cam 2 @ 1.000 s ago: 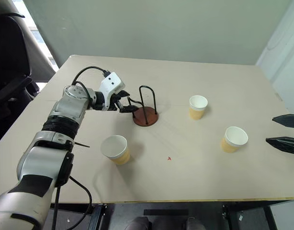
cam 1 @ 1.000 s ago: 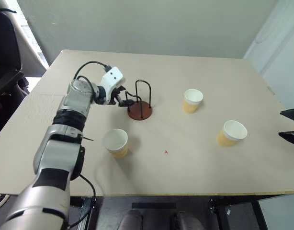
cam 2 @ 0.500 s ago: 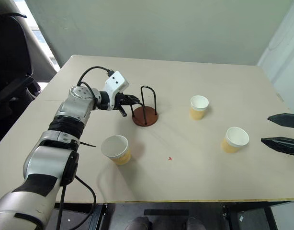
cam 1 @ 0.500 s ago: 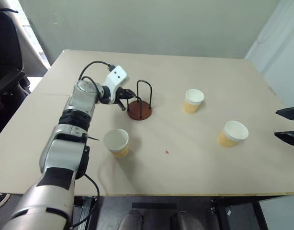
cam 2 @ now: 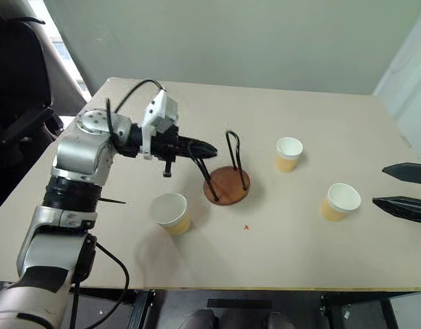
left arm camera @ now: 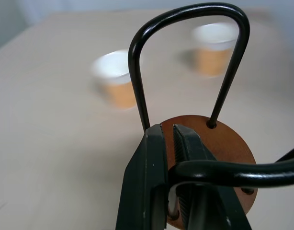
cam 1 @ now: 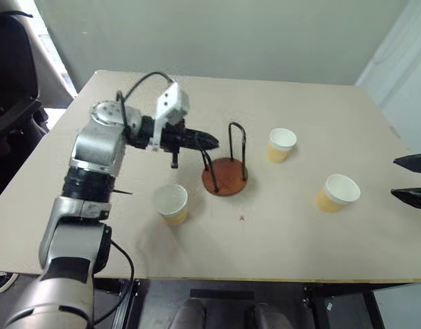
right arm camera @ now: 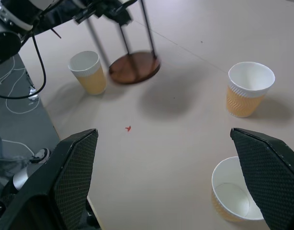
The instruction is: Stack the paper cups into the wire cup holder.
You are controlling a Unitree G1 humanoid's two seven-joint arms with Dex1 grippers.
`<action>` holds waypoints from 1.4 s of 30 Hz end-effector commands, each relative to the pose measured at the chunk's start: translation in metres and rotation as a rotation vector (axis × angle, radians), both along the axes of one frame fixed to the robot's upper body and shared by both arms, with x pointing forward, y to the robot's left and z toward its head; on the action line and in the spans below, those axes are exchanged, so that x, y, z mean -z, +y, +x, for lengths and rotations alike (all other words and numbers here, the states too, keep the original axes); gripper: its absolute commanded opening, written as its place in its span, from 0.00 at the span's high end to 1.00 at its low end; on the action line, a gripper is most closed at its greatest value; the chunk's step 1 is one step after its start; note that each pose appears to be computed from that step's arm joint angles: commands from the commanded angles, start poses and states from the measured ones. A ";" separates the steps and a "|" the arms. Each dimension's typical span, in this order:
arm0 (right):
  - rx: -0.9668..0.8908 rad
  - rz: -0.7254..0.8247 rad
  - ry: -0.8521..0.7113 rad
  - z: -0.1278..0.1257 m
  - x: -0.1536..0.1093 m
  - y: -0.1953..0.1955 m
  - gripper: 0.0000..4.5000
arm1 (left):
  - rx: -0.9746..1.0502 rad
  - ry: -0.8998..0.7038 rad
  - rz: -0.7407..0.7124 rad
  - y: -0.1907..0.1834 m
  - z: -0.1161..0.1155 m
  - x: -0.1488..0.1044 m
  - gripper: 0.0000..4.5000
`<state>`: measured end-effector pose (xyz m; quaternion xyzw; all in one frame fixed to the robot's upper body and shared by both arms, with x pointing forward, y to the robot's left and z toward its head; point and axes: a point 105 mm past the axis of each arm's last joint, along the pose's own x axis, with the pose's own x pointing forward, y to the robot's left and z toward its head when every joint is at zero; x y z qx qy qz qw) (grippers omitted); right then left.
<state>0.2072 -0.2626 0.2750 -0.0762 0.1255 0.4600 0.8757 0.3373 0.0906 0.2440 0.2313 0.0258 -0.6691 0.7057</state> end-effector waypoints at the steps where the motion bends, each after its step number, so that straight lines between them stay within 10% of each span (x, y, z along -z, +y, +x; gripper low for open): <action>1: -0.023 -0.005 -0.043 -0.001 -0.008 0.004 0.00 | 0.140 -0.056 0.048 -0.025 -0.020 0.008 0.98; 19: 0.013 -0.009 -0.049 -0.007 -0.007 0.002 0.00 | 0.243 -0.151 0.179 -0.052 -0.027 0.062 0.98; 31: 0.015 -0.011 -0.052 -0.005 -0.006 0.001 0.00 | 0.187 -0.219 0.297 -0.043 -0.016 0.078 0.09; 42: 0.015 -0.037 -0.008 -0.002 0.002 0.001 0.00 | 0.220 -0.208 0.187 -0.027 -0.019 0.021 0.09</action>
